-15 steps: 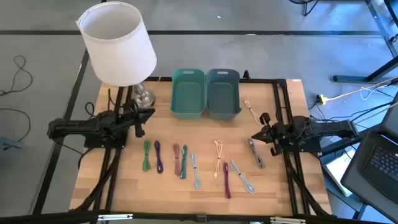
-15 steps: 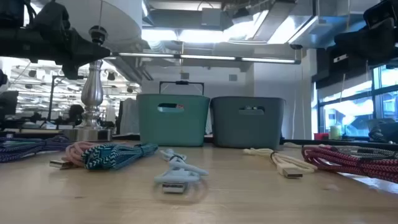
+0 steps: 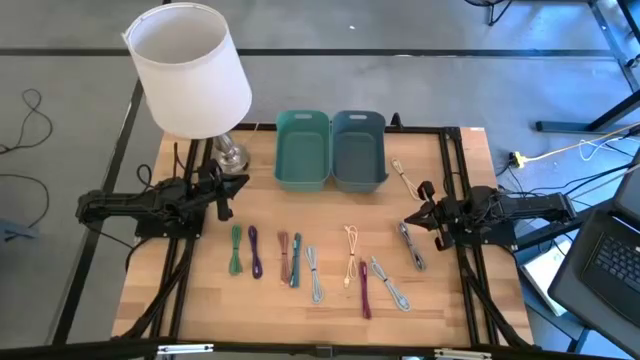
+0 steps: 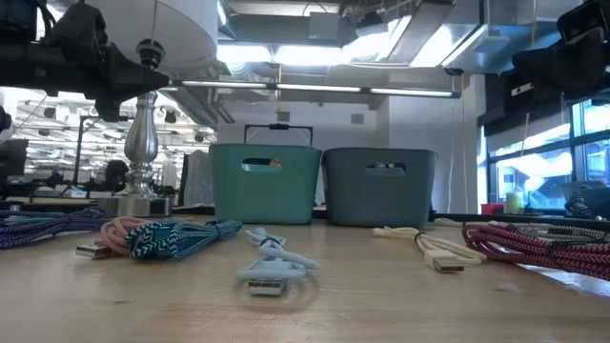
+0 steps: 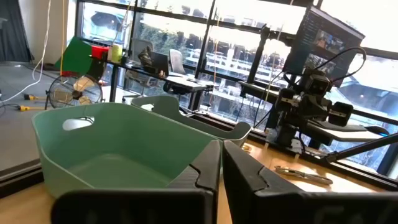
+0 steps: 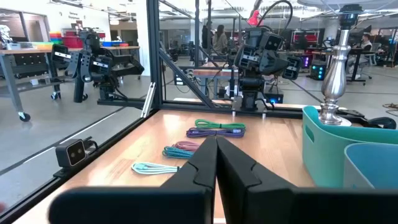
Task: Pick and place USB-C Cables
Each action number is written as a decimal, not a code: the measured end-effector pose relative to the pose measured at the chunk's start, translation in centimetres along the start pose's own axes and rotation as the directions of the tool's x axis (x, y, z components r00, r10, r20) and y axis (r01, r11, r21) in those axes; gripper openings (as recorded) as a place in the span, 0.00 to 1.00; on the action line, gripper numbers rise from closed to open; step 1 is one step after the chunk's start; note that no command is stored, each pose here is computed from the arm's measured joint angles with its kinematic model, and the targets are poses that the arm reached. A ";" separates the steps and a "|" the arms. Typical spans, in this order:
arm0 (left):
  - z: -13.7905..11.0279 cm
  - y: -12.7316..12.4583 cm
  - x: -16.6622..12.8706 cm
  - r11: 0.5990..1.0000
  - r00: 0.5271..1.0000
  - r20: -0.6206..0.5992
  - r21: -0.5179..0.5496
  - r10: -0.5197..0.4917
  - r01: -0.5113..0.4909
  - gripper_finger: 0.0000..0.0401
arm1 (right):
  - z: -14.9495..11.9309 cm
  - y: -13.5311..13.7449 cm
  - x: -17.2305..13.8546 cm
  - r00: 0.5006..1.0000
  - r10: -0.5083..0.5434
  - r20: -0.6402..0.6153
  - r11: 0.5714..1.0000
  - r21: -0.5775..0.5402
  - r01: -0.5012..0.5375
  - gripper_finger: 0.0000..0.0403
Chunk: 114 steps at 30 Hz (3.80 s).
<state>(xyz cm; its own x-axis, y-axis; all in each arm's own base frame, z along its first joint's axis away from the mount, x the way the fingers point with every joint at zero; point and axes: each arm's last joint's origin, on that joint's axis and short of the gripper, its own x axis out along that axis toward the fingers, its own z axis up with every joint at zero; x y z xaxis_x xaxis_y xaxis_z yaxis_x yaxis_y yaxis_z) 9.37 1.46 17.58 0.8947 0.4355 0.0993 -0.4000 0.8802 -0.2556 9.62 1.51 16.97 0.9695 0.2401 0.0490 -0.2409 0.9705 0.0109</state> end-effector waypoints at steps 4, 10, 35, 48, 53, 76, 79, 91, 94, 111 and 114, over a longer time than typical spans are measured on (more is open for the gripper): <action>0.0 0.0 0.0 1.000 1.000 0.000 0.000 0.000 0.000 0.03 | 0.0 0.0 0.0 1.000 0.000 -0.001 1.000 0.000 0.000 0.03; 0.0 0.0 0.0 1.000 1.000 0.000 0.000 0.000 0.000 0.02 | 0.0 0.0 0.0 1.000 0.000 -0.001 1.000 0.000 0.000 0.03; 0.0 0.0 0.0 1.000 1.000 0.000 0.000 0.000 0.000 0.03 | 0.0 0.0 0.0 1.000 0.000 -0.001 1.000 0.000 0.000 0.03; 0.0 0.0 0.0 1.000 1.000 0.002 0.000 0.000 0.000 0.03 | 0.1 0.0 0.0 1.000 -0.008 0.007 0.973 -0.230 0.009 0.03; 0.3 0.0 0.0 1.000 0.999 0.038 -0.015 0.026 -0.026 0.02 | 0.3 0.0 0.0 0.999 -0.007 0.034 0.980 -0.198 0.014 0.03; 1.6 -0.4 -0.1 0.992 0.986 0.152 -0.097 -0.070 0.085 0.02 | 2.0 -0.4 -0.2 0.966 -0.158 0.206 0.974 0.191 0.118 0.03; 1.8 -0.9 0.0 0.969 0.970 0.149 -0.134 -0.190 0.210 0.02 | 2.8 -0.5 -0.4 0.936 -0.196 0.293 0.970 0.199 0.141 0.03; 8.9 -7.0 4.6 0.847 0.853 0.009 0.126 -0.521 0.516 0.06 | 9.1 0.0 1.1 0.937 0.016 0.350 0.996 0.072 -0.044 0.03; 10.1 -8.8 6.4 0.809 0.830 -0.144 0.187 -0.538 0.557 0.09 | 11.1 0.0 3.0 0.971 0.060 0.230 0.996 0.043 -0.072 0.03; 9.5 -8.5 5.2 0.928 0.832 -0.555 0.322 0.026 0.186 0.02 | 6.3 -3.0 6.8 0.020 -0.647 -0.763 0.531 -0.431 0.730 0.03; 9.4 -8.7 5.1 0.928 0.829 -0.558 0.318 0.018 0.193 0.01 | 4.8 -3.7 6.3 -0.056 -0.656 -0.753 0.464 -0.460 0.757 0.03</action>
<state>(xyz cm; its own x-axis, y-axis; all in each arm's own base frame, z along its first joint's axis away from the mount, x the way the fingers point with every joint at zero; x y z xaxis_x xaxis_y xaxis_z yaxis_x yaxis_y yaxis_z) 15.54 -2.26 29.32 0.8456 0.2719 -0.4593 -0.2615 0.9612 0.0876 16.37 -0.71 22.07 0.1377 -0.6328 -0.7620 0.6433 0.6421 -0.4169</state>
